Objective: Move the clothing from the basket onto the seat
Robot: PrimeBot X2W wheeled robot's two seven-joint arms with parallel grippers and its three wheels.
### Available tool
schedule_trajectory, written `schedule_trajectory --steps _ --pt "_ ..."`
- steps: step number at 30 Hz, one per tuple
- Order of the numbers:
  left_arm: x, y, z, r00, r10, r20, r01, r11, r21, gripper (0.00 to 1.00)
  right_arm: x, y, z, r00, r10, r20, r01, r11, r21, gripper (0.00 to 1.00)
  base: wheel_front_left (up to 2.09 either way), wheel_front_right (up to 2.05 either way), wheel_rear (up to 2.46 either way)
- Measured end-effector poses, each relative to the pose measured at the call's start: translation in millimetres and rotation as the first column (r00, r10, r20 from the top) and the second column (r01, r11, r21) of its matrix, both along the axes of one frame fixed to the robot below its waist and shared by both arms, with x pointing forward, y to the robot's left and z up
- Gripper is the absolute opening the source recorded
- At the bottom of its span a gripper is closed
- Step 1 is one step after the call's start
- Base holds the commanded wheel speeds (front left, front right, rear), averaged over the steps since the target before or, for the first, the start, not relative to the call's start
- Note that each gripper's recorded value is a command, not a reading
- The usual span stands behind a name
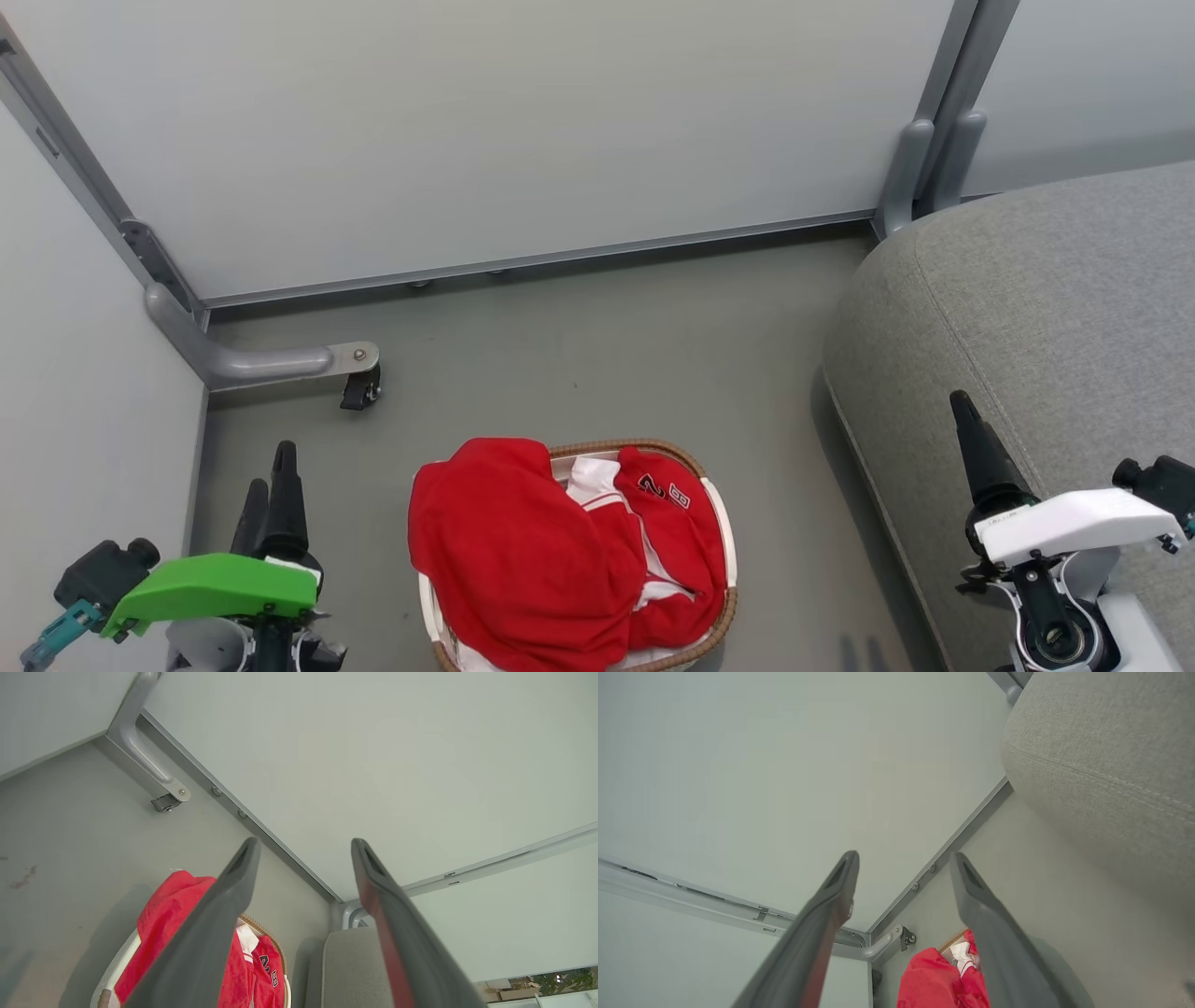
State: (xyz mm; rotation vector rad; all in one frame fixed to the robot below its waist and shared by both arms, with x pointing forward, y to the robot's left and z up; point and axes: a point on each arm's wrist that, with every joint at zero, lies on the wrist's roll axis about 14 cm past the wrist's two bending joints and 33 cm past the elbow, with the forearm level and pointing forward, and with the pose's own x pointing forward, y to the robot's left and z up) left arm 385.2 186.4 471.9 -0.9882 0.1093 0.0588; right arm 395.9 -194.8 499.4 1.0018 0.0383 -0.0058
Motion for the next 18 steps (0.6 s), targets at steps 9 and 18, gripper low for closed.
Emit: schedule_trajectory --steps 9,18 --pt "1.1 -5.7 -6.1 0.999 -0.035 -0.019 0.037 0.987 0.157 1.00 1.4 3.5 -0.4 1.000 0.019 0.006 -0.018 0.988 -0.151 1.00 0.00 0.00 0.00" --pt "0.4 -8.0 -10.0 0.998 -0.057 -0.033 0.065 0.950 0.306 1.00 2.2 5.0 3.1 0.999 0.035 0.024 -0.026 0.955 -0.296 1.00 0.00 0.00 0.00"
